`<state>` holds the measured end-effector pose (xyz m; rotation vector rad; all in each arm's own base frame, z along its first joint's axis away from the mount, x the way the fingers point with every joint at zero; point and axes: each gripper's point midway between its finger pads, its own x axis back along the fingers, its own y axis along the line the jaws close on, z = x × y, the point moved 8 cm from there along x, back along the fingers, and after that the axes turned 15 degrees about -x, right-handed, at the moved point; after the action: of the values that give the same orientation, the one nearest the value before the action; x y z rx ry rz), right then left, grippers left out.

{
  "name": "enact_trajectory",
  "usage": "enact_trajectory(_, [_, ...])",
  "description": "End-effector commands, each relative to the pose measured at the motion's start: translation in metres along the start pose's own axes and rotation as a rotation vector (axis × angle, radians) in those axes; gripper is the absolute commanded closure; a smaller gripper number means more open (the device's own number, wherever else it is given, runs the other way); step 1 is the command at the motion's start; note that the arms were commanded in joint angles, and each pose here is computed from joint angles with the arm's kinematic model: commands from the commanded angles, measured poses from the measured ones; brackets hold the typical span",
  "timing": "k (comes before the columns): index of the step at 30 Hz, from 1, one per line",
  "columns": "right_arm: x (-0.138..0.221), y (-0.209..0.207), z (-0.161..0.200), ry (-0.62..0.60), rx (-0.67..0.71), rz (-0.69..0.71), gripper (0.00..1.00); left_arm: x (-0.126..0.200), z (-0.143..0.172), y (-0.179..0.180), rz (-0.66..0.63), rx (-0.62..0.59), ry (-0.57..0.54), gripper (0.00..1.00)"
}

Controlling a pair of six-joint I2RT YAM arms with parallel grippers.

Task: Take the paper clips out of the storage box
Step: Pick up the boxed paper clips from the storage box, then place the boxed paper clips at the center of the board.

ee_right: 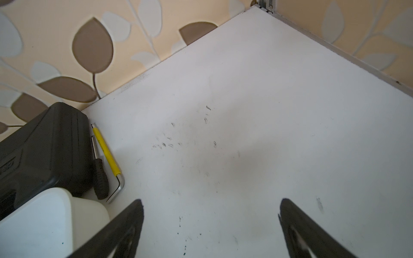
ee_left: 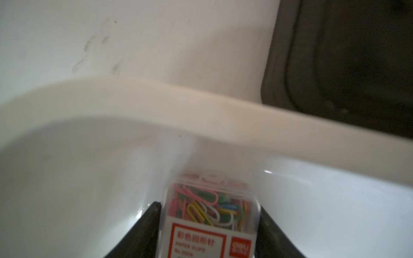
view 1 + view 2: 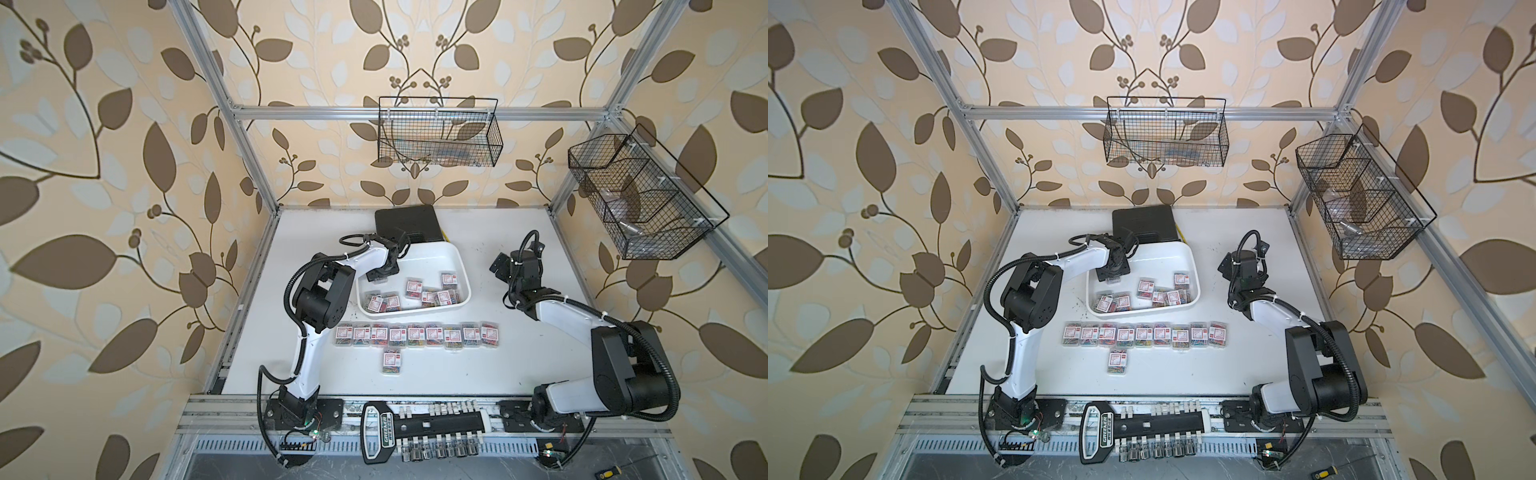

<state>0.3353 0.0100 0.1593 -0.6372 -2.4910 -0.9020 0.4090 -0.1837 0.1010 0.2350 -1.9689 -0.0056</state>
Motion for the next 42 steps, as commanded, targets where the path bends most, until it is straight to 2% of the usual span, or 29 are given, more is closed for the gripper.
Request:
enact_trajectory(1, [0.004,-0.002,-0.002,-0.007,-0.005,-0.012,0.05,-0.004,0.003,0.007,-0.05,-0.012,0.031,0.43])
enact_trajectory(8, [0.002,-0.002,-0.002,-0.004,-0.011,-0.011,0.04,0.018,0.0,0.011,-0.03,-0.037,0.017,0.53])
enact_trajectory(14, [-0.012,-0.014,-0.009,0.034,-0.091,-0.012,0.04,0.067,-0.012,0.015,-0.002,-0.1,-0.057,0.57])
enact_trajectory(18, [-0.015,-0.014,-0.011,0.017,-0.104,-0.017,0.05,0.102,-0.005,0.023,-0.019,-0.166,-0.102,0.59])
enact_trajectory(24, [-0.014,-0.011,-0.012,-0.008,-0.1,-0.013,0.05,0.128,0.029,0.043,-0.065,-0.245,-0.096,0.62])
enact_trajectory(34, [-0.01,-0.004,-0.007,-0.009,-0.053,-0.009,0.04,0.143,0.097,0.065,-0.081,-0.277,-0.04,0.62])
enact_trajectory(42, [-0.012,-0.002,-0.005,0.004,-0.038,0.01,0.05,0.146,0.143,0.08,0.044,-0.255,0.003,0.62])
